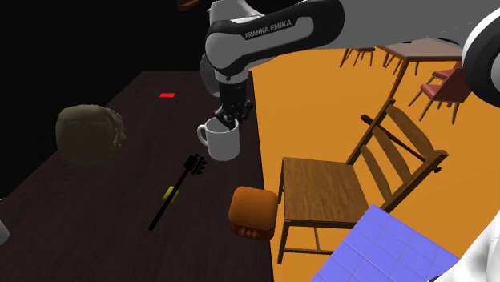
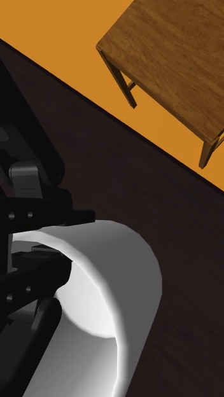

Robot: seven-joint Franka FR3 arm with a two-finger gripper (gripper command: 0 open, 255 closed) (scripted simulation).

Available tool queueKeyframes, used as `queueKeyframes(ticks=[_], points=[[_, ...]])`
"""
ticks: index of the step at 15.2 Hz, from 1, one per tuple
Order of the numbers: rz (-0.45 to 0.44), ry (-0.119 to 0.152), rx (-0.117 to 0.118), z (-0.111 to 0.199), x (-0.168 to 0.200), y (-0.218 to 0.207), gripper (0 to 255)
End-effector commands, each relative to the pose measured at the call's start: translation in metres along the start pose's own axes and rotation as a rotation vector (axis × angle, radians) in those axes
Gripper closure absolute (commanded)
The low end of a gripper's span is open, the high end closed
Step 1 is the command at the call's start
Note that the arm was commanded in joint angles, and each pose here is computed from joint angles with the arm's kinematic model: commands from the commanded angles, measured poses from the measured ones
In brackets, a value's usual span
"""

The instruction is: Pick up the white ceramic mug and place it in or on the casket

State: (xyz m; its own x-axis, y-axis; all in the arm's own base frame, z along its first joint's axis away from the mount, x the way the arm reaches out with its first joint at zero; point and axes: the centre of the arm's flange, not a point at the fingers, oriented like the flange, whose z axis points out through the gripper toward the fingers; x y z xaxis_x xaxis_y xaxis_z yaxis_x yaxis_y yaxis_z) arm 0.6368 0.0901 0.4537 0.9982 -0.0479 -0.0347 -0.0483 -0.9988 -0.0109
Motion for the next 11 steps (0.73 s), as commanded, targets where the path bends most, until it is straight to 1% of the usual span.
queueKeyframes(ticks=[1,11], points=[[0.0,0.0,0.0,-0.011,0.0,-0.001,255],[0.0,0.0,0.0,-0.06,-0.002,-0.001,255]])
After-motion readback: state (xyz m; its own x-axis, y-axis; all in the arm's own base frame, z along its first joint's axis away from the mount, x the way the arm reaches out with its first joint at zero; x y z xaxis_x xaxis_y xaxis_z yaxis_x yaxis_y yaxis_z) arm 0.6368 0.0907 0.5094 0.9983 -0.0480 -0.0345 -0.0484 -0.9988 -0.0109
